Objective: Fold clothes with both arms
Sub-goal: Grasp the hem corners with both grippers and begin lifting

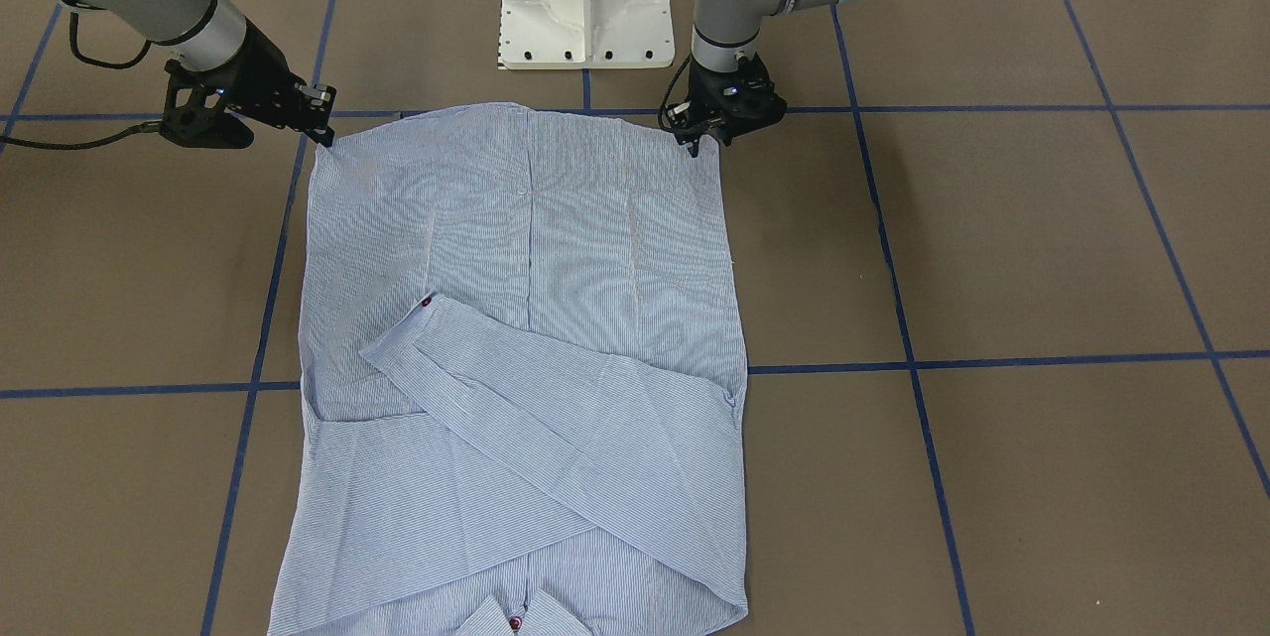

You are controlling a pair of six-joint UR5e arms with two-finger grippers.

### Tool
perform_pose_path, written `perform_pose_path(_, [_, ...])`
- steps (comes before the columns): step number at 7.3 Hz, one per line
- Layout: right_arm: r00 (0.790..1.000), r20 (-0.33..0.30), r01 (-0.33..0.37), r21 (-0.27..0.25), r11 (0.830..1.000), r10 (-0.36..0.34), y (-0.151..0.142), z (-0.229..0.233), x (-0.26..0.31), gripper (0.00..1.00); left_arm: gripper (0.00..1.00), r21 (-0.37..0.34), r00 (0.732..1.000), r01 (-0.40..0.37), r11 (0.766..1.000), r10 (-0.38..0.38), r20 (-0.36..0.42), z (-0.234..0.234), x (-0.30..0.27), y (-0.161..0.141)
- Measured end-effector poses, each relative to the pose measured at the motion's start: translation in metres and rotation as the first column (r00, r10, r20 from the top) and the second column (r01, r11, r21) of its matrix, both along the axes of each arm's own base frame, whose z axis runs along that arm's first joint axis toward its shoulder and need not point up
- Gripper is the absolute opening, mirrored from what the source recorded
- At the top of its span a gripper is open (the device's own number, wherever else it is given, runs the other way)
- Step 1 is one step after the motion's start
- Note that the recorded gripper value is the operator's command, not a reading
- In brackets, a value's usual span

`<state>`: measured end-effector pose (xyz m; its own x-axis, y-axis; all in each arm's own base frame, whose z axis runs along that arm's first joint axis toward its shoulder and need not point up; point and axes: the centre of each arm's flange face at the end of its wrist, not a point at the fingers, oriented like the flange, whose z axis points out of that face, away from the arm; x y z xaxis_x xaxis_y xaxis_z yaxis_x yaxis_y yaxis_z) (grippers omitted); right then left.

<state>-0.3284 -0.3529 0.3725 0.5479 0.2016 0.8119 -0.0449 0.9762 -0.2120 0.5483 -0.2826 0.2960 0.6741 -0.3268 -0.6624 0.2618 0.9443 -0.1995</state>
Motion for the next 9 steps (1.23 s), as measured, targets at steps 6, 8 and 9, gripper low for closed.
perform_pose_path(6, [1.000, -0.007, -0.014, -0.006, 1.000, 0.014, -0.0060, 0.0045, 0.0043, 0.00, 0.01, 0.001, 1.000, -0.001, 1.000, 0.001, -0.001, -0.0009, -0.0007, 0.0001])
perform_pose_path(8, [1.000, -0.009, -0.015, -0.005, 1.000, 0.015, -0.0066, 0.0053, 0.0047, 0.00, 0.00, 0.000, 1.000, 0.000, 1.000, 0.000, -0.004, -0.0021, -0.0013, 0.0006])
perform_pose_path(9, [1.000, -0.009, -0.015, -0.005, 1.000, 0.015, -0.0066, 0.0052, 0.0048, 0.00, 0.00, -0.003, 1.000, 0.003, 1.000, -0.003, -0.006, -0.0029, -0.0023, 0.0004])
